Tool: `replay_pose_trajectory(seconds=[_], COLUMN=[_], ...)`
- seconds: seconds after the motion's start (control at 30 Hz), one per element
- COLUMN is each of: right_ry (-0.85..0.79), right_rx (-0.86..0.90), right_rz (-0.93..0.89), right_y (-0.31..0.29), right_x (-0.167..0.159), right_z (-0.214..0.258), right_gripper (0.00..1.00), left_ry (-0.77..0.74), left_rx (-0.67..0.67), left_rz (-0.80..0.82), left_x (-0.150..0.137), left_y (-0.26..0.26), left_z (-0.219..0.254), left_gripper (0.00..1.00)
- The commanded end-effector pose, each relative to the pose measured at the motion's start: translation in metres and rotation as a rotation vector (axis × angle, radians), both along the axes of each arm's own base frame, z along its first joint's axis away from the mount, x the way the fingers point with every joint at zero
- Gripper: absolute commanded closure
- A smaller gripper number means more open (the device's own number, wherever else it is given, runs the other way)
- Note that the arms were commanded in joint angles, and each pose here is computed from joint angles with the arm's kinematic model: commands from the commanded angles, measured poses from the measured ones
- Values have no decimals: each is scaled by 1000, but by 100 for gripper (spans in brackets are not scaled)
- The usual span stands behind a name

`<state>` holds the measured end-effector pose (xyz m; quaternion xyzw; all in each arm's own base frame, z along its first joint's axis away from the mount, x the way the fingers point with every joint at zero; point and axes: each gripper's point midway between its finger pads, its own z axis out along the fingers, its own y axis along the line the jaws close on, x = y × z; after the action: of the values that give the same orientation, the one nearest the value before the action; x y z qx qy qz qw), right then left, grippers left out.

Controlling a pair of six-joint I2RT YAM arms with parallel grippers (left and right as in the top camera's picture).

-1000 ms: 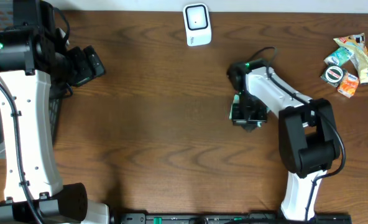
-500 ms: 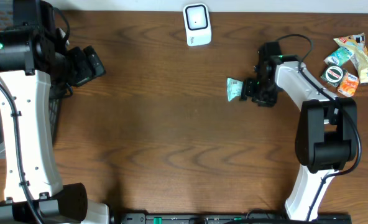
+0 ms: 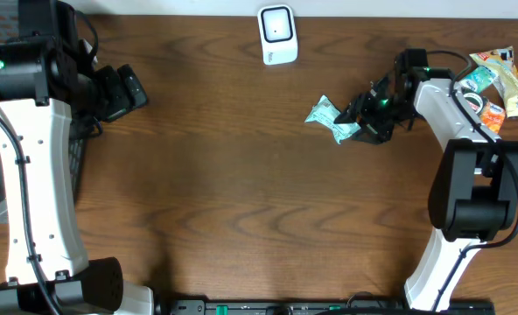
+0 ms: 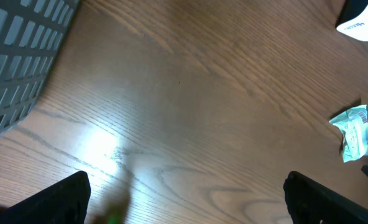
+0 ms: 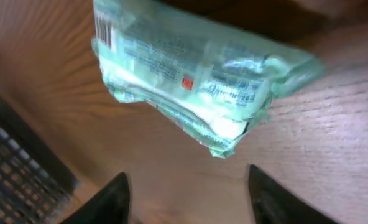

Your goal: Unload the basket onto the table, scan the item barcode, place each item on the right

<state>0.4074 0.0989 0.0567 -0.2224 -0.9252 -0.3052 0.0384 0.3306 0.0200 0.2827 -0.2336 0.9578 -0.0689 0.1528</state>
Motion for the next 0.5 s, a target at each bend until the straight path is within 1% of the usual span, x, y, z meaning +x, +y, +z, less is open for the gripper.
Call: replay_pose_trajectory(seconds=[0.0, 0.07, 0.1, 0.13, 0.2, 0.3, 0.4, 0.47], right_ry=[-28, -19, -6, 7, 60, 88, 80, 34], right_rx=[25, -38, -86, -125, -256, -366, -506, -545], right_rz=[57, 74, 65, 54, 4, -42, -112, -159], right_y=[24, 30, 30, 29, 28, 22, -1, -18], right_x=[-3, -6, -8, -9, -18, -25, -20, -6], right_z=[11, 5, 0, -3, -17, -27, -32, -32], right_gripper=[69, 88, 90, 90, 91, 93, 92, 89], left_ry=[-13, -13, -13, -13, -13, -13, -13, -13], left_rx=[7, 7, 7, 7, 7, 7, 7, 7], left_rz=[2, 2, 2, 2, 2, 2, 2, 2], left_x=[-2, -2, -2, -2, -2, -2, -2, -2], left_y=[2, 1, 2, 2, 2, 2, 2, 2], left_z=[5, 5, 5, 5, 5, 5, 5, 5], left_gripper=[2, 2, 2, 2, 2, 2, 2, 2])
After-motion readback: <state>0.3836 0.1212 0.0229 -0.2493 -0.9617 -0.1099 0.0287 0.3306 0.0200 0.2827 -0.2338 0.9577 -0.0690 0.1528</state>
